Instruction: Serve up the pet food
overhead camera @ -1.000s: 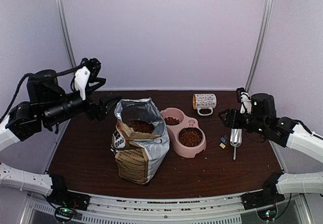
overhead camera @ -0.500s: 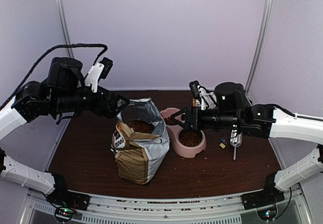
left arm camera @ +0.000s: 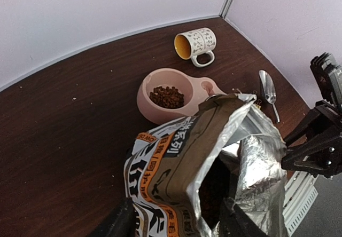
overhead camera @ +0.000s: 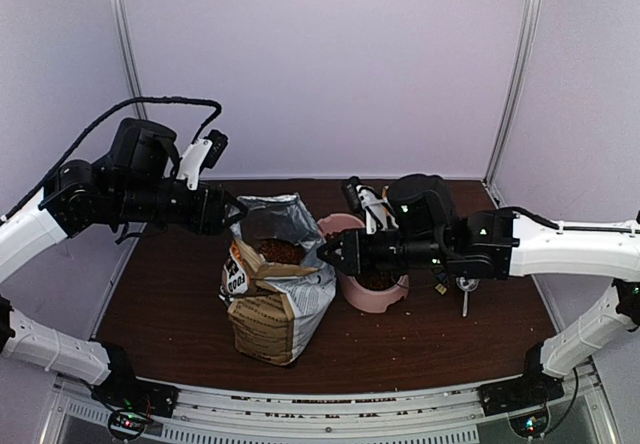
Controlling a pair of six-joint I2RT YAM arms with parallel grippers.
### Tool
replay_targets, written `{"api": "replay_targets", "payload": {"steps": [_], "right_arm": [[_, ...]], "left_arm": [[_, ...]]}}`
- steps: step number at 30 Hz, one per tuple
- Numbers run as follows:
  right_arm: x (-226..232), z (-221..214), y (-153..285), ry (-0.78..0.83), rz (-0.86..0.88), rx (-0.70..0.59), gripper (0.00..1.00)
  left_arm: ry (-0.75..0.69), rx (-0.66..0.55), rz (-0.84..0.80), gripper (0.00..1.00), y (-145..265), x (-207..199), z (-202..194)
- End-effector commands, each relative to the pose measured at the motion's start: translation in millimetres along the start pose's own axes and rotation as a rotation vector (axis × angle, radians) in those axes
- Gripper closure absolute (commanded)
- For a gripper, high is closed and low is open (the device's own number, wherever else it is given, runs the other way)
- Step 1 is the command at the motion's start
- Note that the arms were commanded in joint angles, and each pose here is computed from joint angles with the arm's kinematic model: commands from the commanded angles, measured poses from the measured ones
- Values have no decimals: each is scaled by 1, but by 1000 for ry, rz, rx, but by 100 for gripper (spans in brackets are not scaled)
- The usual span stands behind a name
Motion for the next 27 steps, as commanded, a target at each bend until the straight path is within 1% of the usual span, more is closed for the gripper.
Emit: {"api": "replay_targets", "payload": {"steps": [1,4,5,6,8,10,12,14,16,18,19,23,25,27], "right_arm": [[8,5,-2,3,-23,-17,82],[10,7,-2,4,-31,-22,84],[10,7,-3,4,-33,-18,85],[11,8,-4,5,-33,-17,86],[10,7,-7,12,-47,-5,93],[8,7,-11,15,-82,4,96],[5,8,-13,17,-123,13,94],[4,8,-15,21,-154,22,86],[1,8,-16,24,-179,17,81],[-2,8,-16,27,-203,13,79],[-2,8,-15,26,-205,11,82],[2,11,-13,21,-174,-4,99],[10,16,-12,23,-128,-13,100],[24,24,-10,38,-58,-25,100]], "left_arm": [[17,-4,-52,51,-6,-3,0],[17,6,-75,63,-9,-4,-1],[17,8,-82,68,-10,-5,-1],[17,8,-87,70,-11,-6,-1],[17,12,-96,78,-12,-6,-1],[16,10,-101,84,-13,-7,-1],[15,8,-104,87,-13,-8,0],[14,8,-106,89,-13,-8,1],[13,5,-108,90,-13,-8,1],[12,6,-109,91,-13,-8,1],[12,5,-111,93,-13,-9,2],[6,2,-123,97,-13,-10,2],[-4,-11,-144,100,-12,-11,2],[-17,-32,-177,100,-10,-14,5]]}}
Point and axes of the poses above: each gripper's point midway between its finger pads, its own y axis back along the fingers, its own x axis along the line the jaws close on, z = x × y, the point moved 8 cm from there along y, back along the fingers, and after that the axes turned 3 degrees about -y, right-handed, at the moved point
